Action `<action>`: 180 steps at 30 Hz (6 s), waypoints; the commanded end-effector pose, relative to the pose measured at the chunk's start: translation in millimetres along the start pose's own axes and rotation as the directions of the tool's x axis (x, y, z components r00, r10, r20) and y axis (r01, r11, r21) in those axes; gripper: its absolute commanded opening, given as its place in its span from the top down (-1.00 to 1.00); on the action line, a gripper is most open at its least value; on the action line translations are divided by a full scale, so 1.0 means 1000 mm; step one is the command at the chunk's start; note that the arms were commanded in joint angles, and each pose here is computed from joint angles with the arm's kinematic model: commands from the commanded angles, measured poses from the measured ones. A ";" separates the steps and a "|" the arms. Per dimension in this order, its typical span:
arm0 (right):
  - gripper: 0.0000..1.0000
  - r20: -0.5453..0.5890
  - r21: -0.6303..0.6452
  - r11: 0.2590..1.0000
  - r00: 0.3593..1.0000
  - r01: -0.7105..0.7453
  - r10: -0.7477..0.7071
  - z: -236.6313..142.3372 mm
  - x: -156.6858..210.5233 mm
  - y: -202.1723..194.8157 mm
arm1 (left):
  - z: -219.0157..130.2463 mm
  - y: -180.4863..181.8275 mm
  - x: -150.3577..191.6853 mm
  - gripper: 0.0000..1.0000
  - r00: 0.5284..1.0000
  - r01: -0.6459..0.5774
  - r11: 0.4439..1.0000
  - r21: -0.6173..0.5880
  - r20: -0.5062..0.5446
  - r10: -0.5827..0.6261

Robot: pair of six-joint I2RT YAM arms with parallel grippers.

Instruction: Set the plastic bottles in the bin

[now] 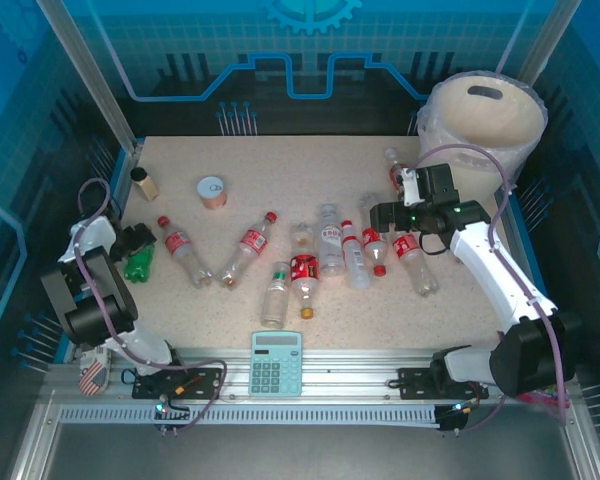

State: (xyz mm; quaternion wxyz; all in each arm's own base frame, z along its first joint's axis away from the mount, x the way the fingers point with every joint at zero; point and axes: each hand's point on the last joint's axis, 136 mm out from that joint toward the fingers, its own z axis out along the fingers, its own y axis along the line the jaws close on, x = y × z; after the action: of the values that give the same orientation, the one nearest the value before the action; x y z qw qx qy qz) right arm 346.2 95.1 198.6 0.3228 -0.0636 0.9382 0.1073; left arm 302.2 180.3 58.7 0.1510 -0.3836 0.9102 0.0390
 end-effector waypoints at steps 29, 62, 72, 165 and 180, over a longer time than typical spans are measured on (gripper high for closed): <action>-0.99 0.064 -0.079 0.997 0.998 -0.001 0.006 -0.007 -0.020 0.019 | -0.017 -0.014 0.017 -0.19 0.995 -0.097 0.994 -0.051 -0.027 0.095; -0.99 -0.117 -0.678 0.718 0.988 -0.155 0.103 0.006 -0.050 0.205 | -0.212 -0.333 0.261 -0.05 0.684 -0.635 0.104 0.766 0.494 0.538; -0.92 -0.195 -0.661 0.722 0.976 -0.205 0.098 0.021 -0.024 0.205 | -0.222 -0.354 0.258 -0.07 0.677 -0.669 0.082 0.739 0.560 0.478; -0.08 0.470 0.478 0.857 0.880 -0.193 -0.064 -0.070 -0.262 -0.212 | -0.155 -0.162 0.165 -0.93 0.950 -0.294 0.805 0.516 0.253 0.185; -0.12 0.273 0.382 0.904 0.958 -0.191 0.088 0.041 -0.213 -0.251 | -0.143 -0.140 0.151 -0.92 0.966 -0.235 0.862 0.449 0.209 0.154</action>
State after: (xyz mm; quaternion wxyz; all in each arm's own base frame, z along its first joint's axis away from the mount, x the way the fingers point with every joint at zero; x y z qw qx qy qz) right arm 580.0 -123.9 265.2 0.4397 0.0817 0.8909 -0.0793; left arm 270.8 -51.2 156.7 0.3221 -0.2316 0.9071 -0.1405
